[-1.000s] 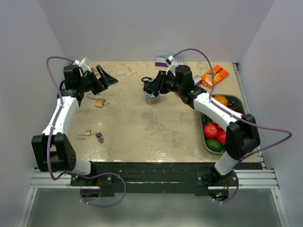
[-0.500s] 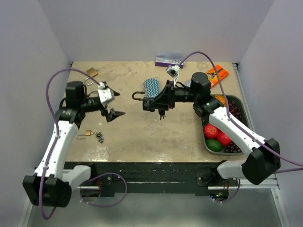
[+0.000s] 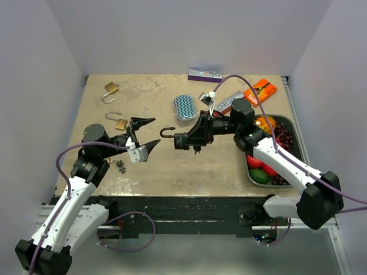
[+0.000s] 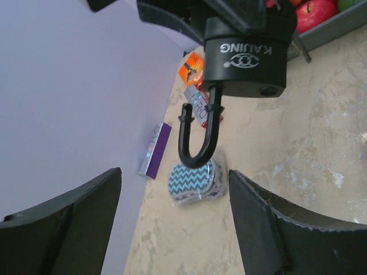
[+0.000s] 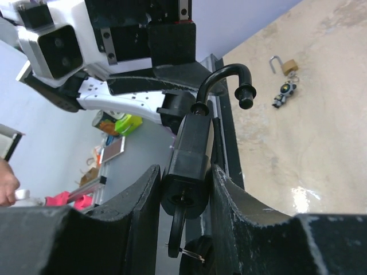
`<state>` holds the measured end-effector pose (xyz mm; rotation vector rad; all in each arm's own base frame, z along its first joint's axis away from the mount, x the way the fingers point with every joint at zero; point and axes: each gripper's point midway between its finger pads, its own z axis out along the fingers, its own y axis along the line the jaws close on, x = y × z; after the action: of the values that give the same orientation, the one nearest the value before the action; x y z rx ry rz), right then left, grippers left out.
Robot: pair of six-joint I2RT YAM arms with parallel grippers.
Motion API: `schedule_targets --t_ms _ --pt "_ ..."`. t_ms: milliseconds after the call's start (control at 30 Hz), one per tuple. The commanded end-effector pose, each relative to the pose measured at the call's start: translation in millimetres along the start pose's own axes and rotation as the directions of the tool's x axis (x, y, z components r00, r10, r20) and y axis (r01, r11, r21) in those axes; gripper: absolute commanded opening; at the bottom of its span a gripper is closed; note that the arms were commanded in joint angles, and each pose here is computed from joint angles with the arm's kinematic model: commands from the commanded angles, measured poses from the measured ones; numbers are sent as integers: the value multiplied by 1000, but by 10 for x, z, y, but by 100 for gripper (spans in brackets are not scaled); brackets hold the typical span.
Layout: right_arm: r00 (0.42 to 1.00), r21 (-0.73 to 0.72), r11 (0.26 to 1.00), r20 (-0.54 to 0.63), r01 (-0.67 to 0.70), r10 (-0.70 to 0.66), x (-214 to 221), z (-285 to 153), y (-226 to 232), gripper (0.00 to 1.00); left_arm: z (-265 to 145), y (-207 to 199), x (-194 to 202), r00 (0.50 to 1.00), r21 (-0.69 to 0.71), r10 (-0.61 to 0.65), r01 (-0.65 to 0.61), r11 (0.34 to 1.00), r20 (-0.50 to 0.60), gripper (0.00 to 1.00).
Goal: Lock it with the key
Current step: Pick up the lock from the center of the board.
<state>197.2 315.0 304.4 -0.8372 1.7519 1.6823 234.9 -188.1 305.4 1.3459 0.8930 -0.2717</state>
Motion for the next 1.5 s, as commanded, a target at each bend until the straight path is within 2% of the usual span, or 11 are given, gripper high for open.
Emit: schedule_targets --t_ms 0,200,633,867,1000,1100,1133,1200,1233,1333,1467 --pt "994 -108 990 71 87 -79 -230 -40 393 0 127 114 -196 972 -22 231 -231 973 44 78" --pt "995 -125 990 80 68 -58 -279 -15 410 0 258 85 -266 960 6 269 -270 963 71 68" --pt "997 -138 989 71 44 -34 -263 50 399 0 322 87 -371 964 2 245 -247 969 102 35" --pt "997 -148 988 71 41 -30 -276 57 419 0 347 42 -428 978 31 167 -172 985 124 21" --pt "997 -155 987 69 49 -39 -271 53 441 0 351 31 -432 982 36 144 -150 988 125 1" --pt "996 -119 990 65 76 -69 -280 57 388 1 348 45 -459 989 41 85 -90 995 121 0" --pt "996 -88 993 44 78 -75 -231 56 310 9 346 49 -480 990 48 68 -74 996 122 0" --pt "995 -66 993 34 97 -95 -233 55 284 39 356 15 -483 994 88 -50 41 995 98 0" --pt "994 -38 994 21 105 -105 -202 53 212 62 364 19 -489 992 95 -94 86 992 88 0" --pt "993 55 991 2 121 -121 -197 19 37 98 396 -84 -478 974 176 -219 208 962 50 0" --pt "987 132 978 -31 163 -161 -227 -87 -156 99 393 -196 -449 948 216 -318 307 927 17 0"
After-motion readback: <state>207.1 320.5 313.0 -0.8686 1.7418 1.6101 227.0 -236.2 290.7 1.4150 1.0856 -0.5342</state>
